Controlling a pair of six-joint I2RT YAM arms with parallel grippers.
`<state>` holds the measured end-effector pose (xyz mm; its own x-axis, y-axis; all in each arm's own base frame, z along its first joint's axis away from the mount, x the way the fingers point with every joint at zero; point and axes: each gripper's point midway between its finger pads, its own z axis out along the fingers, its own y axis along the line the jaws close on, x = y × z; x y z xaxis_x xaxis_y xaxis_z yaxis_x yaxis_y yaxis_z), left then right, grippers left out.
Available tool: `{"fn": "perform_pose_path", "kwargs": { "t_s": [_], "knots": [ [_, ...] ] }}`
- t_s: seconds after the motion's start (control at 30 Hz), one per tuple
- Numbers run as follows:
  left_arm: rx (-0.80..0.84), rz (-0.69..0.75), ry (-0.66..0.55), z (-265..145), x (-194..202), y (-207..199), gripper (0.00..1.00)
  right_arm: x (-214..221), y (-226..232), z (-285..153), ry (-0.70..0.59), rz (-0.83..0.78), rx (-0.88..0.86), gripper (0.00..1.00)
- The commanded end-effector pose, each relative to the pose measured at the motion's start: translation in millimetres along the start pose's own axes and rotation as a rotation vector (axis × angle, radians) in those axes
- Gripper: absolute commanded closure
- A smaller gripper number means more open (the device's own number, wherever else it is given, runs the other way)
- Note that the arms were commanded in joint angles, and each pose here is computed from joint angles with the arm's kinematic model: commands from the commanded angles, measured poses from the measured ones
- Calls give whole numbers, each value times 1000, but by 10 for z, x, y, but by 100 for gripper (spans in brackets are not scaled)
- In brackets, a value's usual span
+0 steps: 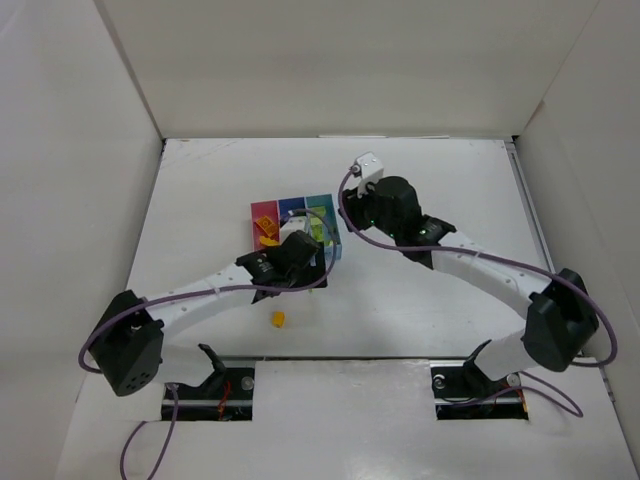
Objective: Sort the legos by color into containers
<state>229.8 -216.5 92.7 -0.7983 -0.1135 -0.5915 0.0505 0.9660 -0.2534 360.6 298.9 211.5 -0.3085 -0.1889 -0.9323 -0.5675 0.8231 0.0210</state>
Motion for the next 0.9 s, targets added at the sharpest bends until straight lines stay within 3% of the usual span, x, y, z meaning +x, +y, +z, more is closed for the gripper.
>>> {"fn": "perform_pose_path", "kwargs": {
  "t_s": [0.0,0.23,0.47,0.5,0.87],
  "knots": [
    [20,21,1,108,44,-131,23,9,-293,-173,-26,44,70,45],
    [-31,64,75,356,271,-162,46,237,-467,-501,-12,71,126,45],
    [-130,67,86,539,344,-24,49,349,-638,-668,3,88,183,45],
    [-137,61,92,557,365,-16,56,368,-638,-689,3,88,183,45],
    [-182,60,108,580,461,-25,81,426,-741,-783,7,107,210,45]
  ]
}}
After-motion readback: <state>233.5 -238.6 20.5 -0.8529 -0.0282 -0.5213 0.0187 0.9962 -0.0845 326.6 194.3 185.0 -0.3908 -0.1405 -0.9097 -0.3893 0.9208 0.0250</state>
